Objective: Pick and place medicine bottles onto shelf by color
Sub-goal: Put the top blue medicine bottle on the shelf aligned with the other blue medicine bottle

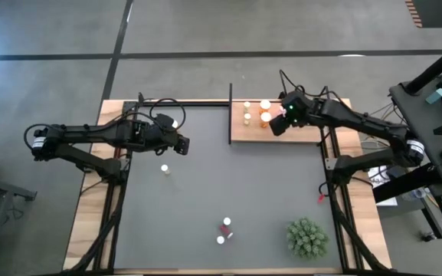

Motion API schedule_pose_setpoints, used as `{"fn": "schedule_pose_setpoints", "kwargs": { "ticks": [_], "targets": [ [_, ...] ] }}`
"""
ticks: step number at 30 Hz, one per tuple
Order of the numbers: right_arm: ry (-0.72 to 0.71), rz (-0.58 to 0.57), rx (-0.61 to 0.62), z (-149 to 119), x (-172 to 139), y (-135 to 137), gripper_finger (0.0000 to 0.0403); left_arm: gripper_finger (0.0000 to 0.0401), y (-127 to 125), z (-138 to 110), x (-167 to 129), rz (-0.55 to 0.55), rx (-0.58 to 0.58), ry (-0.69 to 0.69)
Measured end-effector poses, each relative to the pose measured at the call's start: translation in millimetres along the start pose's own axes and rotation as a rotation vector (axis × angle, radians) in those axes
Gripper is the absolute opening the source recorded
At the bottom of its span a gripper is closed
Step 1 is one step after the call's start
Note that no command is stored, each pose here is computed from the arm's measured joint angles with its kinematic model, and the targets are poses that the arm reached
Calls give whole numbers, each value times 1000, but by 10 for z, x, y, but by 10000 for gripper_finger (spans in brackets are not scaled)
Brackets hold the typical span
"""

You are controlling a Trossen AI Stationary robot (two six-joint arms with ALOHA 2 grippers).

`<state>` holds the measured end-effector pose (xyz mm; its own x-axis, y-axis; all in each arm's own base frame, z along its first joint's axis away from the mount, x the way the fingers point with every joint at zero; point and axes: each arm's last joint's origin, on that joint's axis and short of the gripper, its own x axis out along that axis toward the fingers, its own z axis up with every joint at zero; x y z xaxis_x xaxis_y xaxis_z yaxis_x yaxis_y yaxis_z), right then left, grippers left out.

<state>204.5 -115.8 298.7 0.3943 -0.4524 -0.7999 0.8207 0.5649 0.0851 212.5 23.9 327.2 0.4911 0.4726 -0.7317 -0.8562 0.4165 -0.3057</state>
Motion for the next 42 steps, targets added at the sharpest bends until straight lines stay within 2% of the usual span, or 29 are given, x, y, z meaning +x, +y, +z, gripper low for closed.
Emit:
{"fn": "schedule_pose_setpoints", "kwargs": {
  "ticks": [5, 10, 14, 19, 26, 30, 33, 37, 42],
  "targets": [
    [-20, 137, -62, -4, -206, 290, 178, 193, 6, -18, 16, 5, 5, 5],
    [-13, 252, -177, -187, -372, 620, 178, 193, -23, -102, 78, -33, 6, 14],
    [-2, 338, -246, -372, -486, 842, 178, 193, -129, -189, 139, -153, 2, 0],
    [-13, 467, -331, -618, -644, 1103, 178, 193, -295, -310, 176, -356, -6, -21],
    [-110, 769, -408, -1061, -899, 1493, 178, 193, -514, -549, 56, -640, -39, 4],
    [-192, 946, -439, -1298, -1006, 1635, 178, 193, -593, -759, -64, -715, -7, 43],
    [-258, 1039, -479, -1466, -1007, 1745, 178, 193, -633, -885, -156, -740, -31, 61],
    [-328, 1095, -557, -1657, -923, 1945, 178, 193, -653, -1061, -221, -736, -31, 82],
    [-304, 1045, -649, -1839, -684, 2230, 178, 193, -687, -1197, -289, -766, -6, 96]
  ]
}}
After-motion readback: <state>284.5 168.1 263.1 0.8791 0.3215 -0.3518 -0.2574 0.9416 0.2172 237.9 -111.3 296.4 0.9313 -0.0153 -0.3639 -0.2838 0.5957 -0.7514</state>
